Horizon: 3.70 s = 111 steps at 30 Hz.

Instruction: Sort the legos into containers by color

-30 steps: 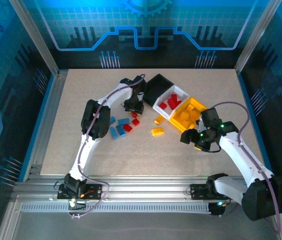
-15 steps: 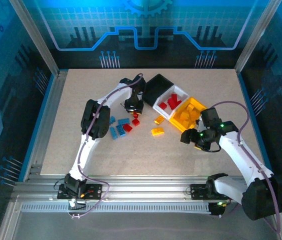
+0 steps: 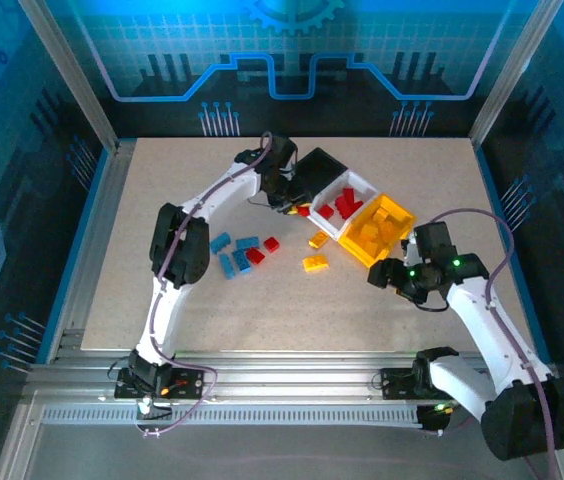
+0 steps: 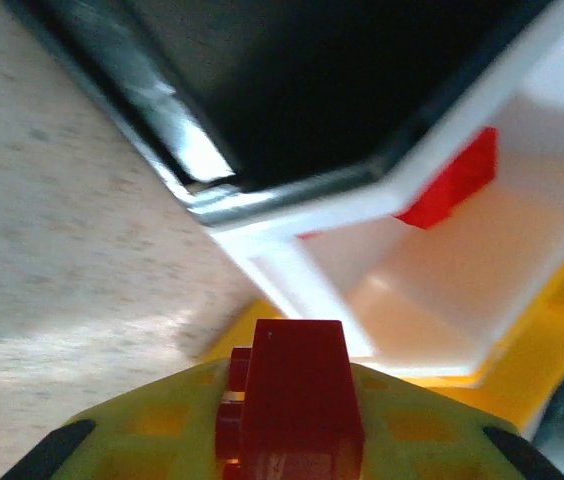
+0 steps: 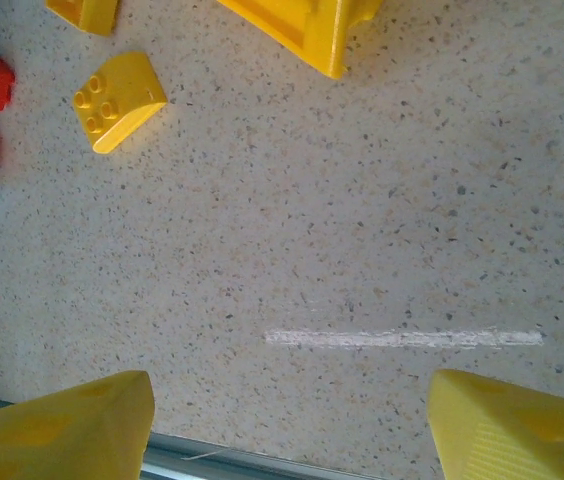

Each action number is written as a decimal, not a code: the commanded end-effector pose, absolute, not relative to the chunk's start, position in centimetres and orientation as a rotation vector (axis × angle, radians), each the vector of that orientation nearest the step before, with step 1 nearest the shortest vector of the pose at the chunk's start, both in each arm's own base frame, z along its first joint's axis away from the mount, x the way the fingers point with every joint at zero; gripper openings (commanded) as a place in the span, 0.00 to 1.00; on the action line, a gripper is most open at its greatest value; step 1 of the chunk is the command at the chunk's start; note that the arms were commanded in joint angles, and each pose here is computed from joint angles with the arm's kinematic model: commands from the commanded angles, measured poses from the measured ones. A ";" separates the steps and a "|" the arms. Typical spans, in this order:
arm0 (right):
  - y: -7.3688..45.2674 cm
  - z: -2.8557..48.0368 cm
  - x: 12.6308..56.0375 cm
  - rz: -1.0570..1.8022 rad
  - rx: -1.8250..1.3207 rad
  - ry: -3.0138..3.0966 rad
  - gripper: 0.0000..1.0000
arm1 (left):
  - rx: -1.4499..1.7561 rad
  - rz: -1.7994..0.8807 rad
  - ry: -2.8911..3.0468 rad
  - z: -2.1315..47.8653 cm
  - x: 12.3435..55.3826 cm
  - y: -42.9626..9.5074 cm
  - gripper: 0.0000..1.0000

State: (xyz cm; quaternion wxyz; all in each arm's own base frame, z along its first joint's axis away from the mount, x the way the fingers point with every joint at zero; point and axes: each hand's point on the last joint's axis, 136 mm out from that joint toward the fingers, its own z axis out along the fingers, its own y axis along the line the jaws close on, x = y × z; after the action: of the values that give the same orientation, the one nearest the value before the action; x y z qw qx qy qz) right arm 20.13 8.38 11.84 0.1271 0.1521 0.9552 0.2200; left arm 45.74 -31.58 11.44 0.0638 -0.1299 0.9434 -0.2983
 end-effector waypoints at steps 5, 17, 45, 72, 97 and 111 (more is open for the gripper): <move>8.1 11.7 19.5 0.708 0.465 2.758 0.74 | -0.387 -1.109 2.797 13.8 46.6 -38.1 0.28; 7.9 12.6 19.4 0.744 0.459 2.741 0.74 | -0.410 -1.154 2.755 11.3 49.2 -40.9 0.45; 9.3 11.9 18.7 0.791 0.421 2.791 0.74 | -0.211 -0.153 3.058 9.6 36.6 -22.4 0.64; 9.5 11.0 18.6 0.751 0.432 2.820 0.75 | -0.450 -0.205 3.119 4.0 40.1 -23.5 0.64; 9.7 10.2 19.1 0.761 0.475 2.838 0.77 | -0.353 -0.190 3.175 2.5 39.5 -24.5 0.63; 10.2 10.2 19.3 0.757 0.459 2.840 0.77 | -0.182 -0.104 3.207 2.2 36.8 -24.7 0.63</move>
State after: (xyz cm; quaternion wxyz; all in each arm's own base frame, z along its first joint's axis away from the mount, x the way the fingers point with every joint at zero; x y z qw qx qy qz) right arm 19.45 9.91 10.28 0.0861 0.1553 0.9512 0.2526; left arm 38.11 -24.90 1.65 -0.0269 -0.0757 0.9958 -0.0438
